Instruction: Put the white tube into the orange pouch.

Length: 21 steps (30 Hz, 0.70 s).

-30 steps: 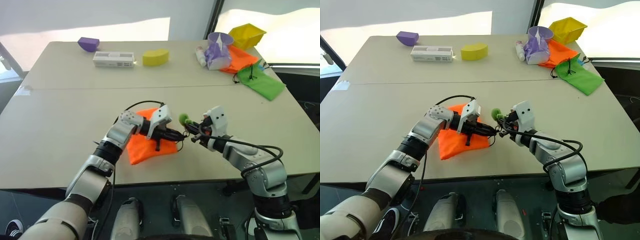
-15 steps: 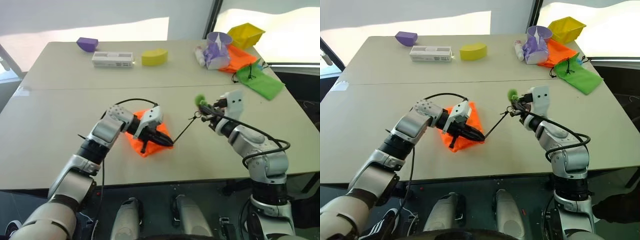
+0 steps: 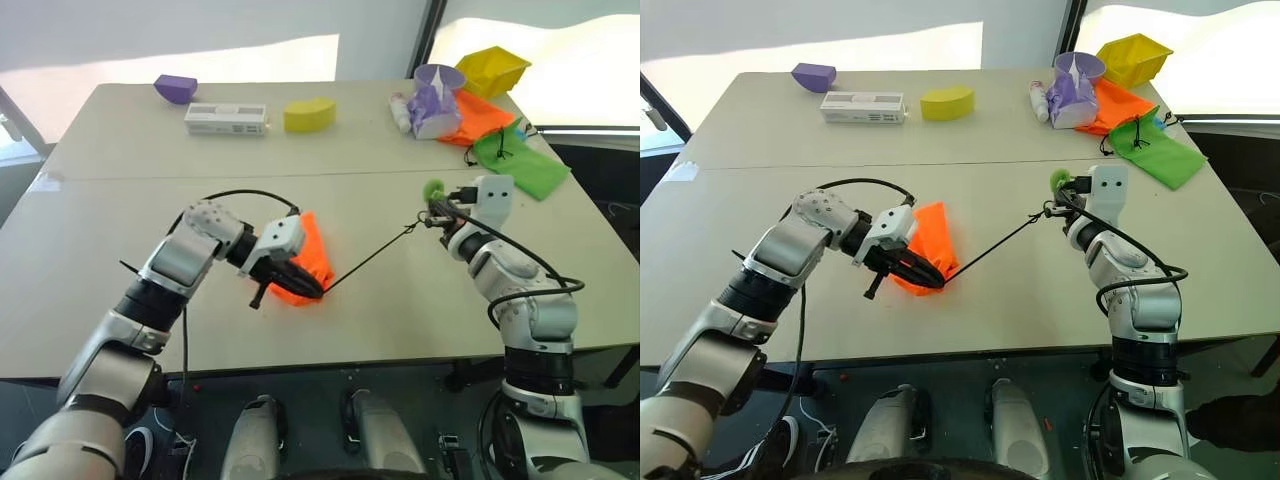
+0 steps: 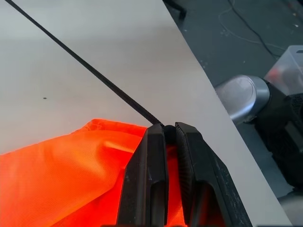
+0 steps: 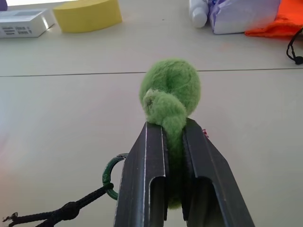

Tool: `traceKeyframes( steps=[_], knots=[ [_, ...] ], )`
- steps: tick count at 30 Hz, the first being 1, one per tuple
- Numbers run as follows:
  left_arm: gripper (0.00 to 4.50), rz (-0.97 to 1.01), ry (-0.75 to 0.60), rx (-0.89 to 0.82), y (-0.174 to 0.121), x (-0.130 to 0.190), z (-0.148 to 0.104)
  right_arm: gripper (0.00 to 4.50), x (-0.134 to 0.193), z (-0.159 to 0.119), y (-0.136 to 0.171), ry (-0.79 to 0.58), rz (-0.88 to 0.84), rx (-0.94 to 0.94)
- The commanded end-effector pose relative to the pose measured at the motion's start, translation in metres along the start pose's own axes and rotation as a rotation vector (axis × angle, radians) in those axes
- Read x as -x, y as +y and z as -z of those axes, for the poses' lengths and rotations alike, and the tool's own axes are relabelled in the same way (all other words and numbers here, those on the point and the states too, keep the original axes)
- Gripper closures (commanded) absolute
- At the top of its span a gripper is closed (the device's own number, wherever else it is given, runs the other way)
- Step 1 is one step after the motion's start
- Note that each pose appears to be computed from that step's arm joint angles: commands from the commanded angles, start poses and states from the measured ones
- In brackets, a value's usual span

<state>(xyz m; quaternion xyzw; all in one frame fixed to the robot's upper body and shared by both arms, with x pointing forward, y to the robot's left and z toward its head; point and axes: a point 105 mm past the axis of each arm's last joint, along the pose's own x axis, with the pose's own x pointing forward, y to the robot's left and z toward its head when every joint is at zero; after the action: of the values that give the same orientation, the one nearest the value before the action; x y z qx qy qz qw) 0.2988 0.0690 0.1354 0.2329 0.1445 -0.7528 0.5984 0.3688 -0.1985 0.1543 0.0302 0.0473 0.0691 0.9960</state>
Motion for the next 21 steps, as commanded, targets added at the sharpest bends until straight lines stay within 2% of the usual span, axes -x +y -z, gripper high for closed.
traceKeyframes(
  steps=[1, 5, 7, 8, 11, 12, 13, 14, 17, 21],
  knots=[
    [4.47, 0.021, -0.016, 0.003, -0.005, -0.002, 0.003, 4.5, 0.006, -0.025, -0.012, -0.087, 0.047, 0.087],
    [4.47, 0.01, -0.103, 0.083, 0.001, -0.004, -0.005, 4.5, 0.008, -0.02, 0.001, -0.059, -0.04, 0.075],
    [3.62, 0.023, -0.154, 0.108, 0.002, -0.004, -0.013, 3.66, 0.01, -0.017, 0.008, -0.052, -0.094, 0.063],
    [3.28, -0.013, -0.173, 0.064, 0.006, -0.003, -0.017, 3.29, 0.011, -0.015, 0.01, -0.043, -0.106, 0.08],
    [1.77, -0.059, -0.222, 0.07, 0.012, 0.007, -0.023, 1.71, 0.015, -0.015, 0.012, -0.044, -0.133, 0.085],
    [1.22, -0.098, -0.239, 0.039, 0.016, 0.01, -0.027, 1.12, 0.016, -0.014, 0.012, -0.037, -0.135, 0.114],
    [0.78, -0.133, -0.266, 0.017, 0.018, 0.017, -0.03, 0.71, 0.017, -0.011, 0.012, -0.016, -0.154, 0.17],
    [0.72, -0.17, -0.291, 0.01, 0.02, 0.022, -0.032, 0.07, 0.02, -0.007, 0.012, 0.008, -0.183, 0.212],
    [0.72, -0.289, -0.358, -0.008, 0.025, 0.04, -0.034, 0.03, 0.031, 0.002, 0.02, 0.054, -0.317, 0.328],
    [0.72, -0.507, -0.424, -0.043, 0.034, 0.064, -0.031, 0.03, 0.041, -0.01, 0.025, -0.006, -0.402, 0.366]
  ],
)
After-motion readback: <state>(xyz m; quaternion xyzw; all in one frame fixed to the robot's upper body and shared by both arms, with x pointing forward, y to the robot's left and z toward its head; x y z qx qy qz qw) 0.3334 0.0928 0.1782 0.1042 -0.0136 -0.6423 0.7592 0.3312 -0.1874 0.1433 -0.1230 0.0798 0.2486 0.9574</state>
